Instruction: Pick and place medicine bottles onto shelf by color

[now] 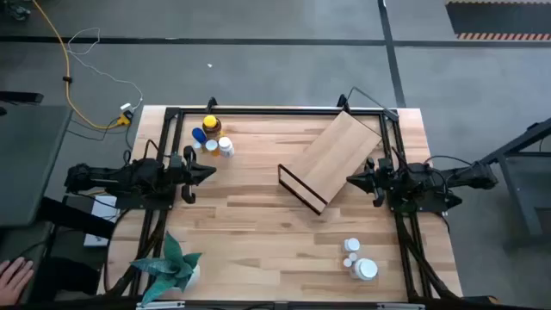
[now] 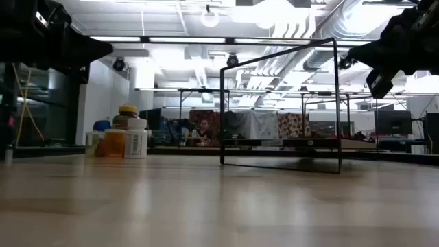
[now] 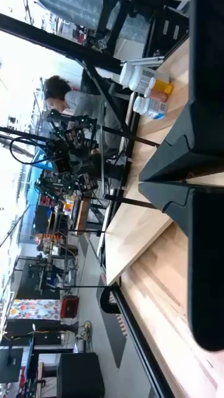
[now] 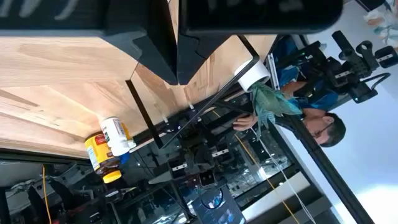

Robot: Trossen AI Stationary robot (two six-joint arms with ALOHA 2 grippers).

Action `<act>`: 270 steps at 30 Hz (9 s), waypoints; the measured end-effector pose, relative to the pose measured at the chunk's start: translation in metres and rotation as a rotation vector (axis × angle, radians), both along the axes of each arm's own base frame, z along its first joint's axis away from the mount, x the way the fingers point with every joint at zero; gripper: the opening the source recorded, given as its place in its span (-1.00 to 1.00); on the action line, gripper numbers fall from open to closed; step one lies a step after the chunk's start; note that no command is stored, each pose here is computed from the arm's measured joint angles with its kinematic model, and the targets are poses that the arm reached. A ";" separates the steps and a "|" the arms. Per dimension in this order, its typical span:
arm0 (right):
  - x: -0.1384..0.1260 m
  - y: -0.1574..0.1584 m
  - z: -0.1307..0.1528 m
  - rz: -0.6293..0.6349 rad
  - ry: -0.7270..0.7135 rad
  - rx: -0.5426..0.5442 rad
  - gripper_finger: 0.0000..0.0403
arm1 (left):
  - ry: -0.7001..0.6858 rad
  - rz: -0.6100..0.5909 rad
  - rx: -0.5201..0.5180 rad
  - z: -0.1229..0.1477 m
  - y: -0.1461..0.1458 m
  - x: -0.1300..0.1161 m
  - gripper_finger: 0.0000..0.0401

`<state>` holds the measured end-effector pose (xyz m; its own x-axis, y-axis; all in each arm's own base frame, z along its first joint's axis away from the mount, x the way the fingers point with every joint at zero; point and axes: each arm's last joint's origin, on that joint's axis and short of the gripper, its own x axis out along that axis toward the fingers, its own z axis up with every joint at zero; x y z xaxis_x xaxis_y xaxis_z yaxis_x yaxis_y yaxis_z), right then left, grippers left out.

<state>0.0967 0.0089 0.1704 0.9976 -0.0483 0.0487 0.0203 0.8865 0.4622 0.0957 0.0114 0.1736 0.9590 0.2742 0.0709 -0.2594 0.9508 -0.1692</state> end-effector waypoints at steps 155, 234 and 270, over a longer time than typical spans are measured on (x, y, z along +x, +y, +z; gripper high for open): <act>0.000 0.000 0.000 0.000 0.000 0.000 -1.00 | 0.000 0.004 0.000 0.000 0.000 0.000 -0.98; 0.080 0.118 0.059 -0.071 1.410 0.551 0.01 | -0.007 0.030 -0.002 0.001 0.001 0.000 -0.98; 0.086 0.123 0.062 0.028 1.379 0.575 0.41 | -0.008 0.030 -0.002 0.001 0.001 0.000 -0.98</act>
